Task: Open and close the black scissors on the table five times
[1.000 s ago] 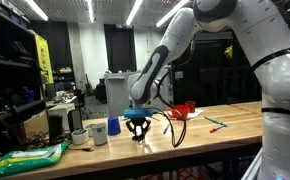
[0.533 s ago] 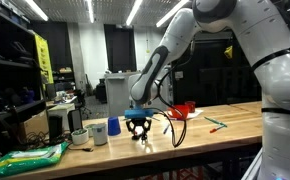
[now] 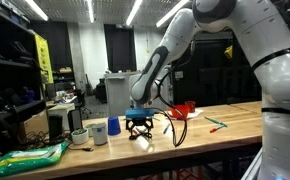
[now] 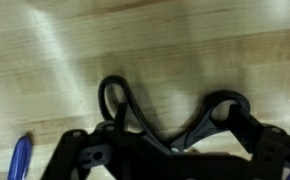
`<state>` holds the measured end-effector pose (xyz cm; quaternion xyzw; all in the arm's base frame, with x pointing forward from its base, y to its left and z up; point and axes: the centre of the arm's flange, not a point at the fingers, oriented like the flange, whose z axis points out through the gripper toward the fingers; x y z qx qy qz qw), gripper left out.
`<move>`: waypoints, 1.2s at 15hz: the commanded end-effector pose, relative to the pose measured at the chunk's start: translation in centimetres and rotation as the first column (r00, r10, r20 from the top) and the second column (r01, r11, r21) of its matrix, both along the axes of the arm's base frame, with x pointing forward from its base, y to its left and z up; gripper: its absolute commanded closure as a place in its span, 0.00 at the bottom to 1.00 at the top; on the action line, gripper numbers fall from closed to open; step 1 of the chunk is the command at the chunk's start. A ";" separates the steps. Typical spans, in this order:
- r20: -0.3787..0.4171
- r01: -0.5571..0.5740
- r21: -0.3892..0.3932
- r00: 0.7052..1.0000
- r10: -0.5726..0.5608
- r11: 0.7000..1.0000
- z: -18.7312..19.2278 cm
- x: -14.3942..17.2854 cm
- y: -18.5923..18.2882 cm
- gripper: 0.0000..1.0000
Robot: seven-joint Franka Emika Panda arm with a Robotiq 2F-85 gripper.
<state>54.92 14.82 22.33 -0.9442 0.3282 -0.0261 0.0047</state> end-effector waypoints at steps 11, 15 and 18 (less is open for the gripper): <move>0.002 -0.045 0.009 0.999 0.045 0.999 0.6 -0.2 0.2 0.96; -0.002 -0.052 0.009 0.999 0.052 0.999 0.6 -0.3 0.2 0.43; -0.005 -0.056 0.013 0.998 0.056 0.998 0.6 -0.3 0.2 0.25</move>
